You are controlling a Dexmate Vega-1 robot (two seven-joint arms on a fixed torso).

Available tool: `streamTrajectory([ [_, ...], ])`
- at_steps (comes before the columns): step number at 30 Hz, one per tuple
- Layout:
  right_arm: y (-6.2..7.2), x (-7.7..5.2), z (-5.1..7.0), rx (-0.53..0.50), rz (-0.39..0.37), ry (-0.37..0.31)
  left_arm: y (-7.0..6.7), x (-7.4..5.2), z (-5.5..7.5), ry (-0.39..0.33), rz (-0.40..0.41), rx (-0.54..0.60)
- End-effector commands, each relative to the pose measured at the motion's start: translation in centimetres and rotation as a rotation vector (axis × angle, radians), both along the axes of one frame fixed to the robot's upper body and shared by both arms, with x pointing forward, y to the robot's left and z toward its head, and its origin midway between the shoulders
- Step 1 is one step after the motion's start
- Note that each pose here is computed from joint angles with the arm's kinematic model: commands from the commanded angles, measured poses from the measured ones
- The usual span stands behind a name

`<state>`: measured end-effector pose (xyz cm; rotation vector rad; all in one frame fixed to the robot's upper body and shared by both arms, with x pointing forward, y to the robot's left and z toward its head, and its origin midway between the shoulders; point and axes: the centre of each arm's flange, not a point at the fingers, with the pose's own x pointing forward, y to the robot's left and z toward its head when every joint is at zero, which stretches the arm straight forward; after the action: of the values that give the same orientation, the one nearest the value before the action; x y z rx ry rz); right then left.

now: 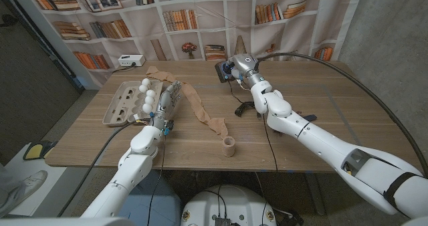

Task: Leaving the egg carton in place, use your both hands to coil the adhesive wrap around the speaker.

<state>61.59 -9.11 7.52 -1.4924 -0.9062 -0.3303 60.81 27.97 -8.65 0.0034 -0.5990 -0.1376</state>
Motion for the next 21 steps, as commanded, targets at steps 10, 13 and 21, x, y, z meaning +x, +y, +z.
streamTrajectory([
  [10, -3.9, -2.8, 2.1, 0.223, 0.102, 0.091, -0.4, -1.7, 0.7, -0.021, 0.003, 0.019],
  [13, -4.5, -3.0, 2.3, 0.250, 0.114, 0.114, -0.5, -1.8, 0.7, -0.023, 0.002, 0.019],
  [21, -5.5, -3.7, 2.4, 0.287, 0.138, 0.142, -0.5, -2.1, 1.0, -0.032, 0.004, 0.022],
])
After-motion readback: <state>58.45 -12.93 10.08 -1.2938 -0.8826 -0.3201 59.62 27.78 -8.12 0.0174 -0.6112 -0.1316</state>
